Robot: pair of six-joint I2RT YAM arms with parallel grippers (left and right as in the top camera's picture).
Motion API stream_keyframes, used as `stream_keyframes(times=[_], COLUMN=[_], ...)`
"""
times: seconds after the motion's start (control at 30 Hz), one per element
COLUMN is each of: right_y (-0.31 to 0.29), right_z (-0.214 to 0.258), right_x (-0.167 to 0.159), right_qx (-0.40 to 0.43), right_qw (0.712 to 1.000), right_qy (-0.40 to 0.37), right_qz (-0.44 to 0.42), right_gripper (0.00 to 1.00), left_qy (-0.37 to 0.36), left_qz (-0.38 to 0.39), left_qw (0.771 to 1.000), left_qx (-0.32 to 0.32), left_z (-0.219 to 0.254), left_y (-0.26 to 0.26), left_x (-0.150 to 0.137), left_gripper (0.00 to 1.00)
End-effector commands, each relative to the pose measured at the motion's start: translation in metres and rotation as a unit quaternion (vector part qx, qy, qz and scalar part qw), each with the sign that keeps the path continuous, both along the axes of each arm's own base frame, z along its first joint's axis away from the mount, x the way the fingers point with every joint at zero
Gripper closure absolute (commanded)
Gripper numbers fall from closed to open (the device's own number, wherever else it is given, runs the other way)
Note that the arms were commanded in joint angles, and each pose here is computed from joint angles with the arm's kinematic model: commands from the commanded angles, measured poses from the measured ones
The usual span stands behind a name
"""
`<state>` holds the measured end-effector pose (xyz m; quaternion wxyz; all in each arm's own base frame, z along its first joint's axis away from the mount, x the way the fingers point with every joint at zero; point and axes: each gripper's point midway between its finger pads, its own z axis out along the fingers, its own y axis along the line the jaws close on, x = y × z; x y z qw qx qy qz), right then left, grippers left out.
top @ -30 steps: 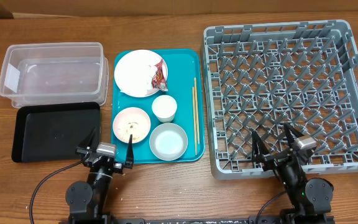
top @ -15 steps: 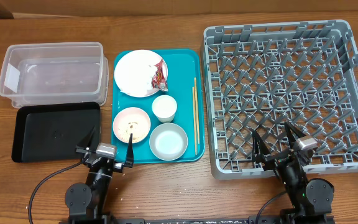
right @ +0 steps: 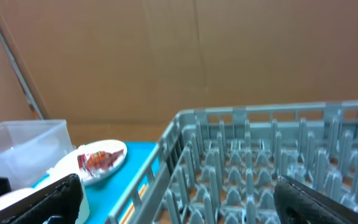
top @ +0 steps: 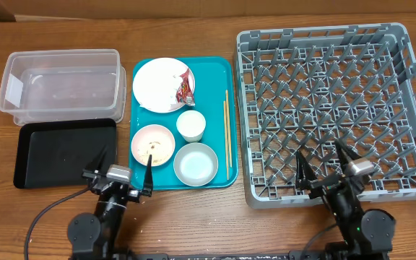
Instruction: Sort waste into correct bins and load items into the dishwasher
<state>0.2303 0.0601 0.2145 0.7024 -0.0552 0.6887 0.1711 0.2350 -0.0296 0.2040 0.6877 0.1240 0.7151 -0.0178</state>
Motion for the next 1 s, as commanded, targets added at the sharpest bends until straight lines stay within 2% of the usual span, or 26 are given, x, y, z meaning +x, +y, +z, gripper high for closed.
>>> stream_keyframes(times=[0.0, 0.27, 0.57, 0.7, 0.73, 0.9, 0.97], right_y=[0.001, 0.001, 0.004, 0.006, 0.010, 0.018, 0.021], right_z=[0.042, 0.095, 0.113, 0.107, 0.101, 0.083, 0.071], right_x=[-0.009, -0.009, 0.019, 0.036, 0.045, 0.066, 0.073], right_qx=[-0.029, -0.038, -0.054, -0.061, -0.062, -0.059, -0.057], right_qw=[0.999, 0.999, 0.983, 0.962, 0.948, 0.916, 0.906], right_qy=[-0.029, 0.001, 0.175, 0.264, 0.311, 0.395, 0.415], right_qz=[0.003, 0.004, 0.010, 0.015, 0.025, 0.045, 0.051], right_gripper=[0.00, 0.00, 0.00, 0.00, 0.00, 0.00, 0.00], left_qy=[0.000, 0.072, 0.207, 0.308, 0.359, 0.468, 0.492], left_qz=[0.002, -0.013, -0.043, -0.013, -0.009, -0.040, -0.051], left_qw=[1.000, 0.997, 0.977, 0.951, 0.933, 0.882, 0.869], left_qx=[-0.004, -0.009, -0.001, 0.011, 0.023, 0.024, 0.018], left_z=[0.035, 0.083, 0.125, 0.120, 0.112, 0.083, 0.067], left_y=[0.001, -0.004, -0.027, -0.035, -0.042, -0.064, -0.071], left_x=[-0.001, 0.022, 0.090, 0.130, 0.147, 0.177, 0.189], left_gripper=[0.00, 0.00, 0.00, 0.00, 0.00, 0.00, 0.00])
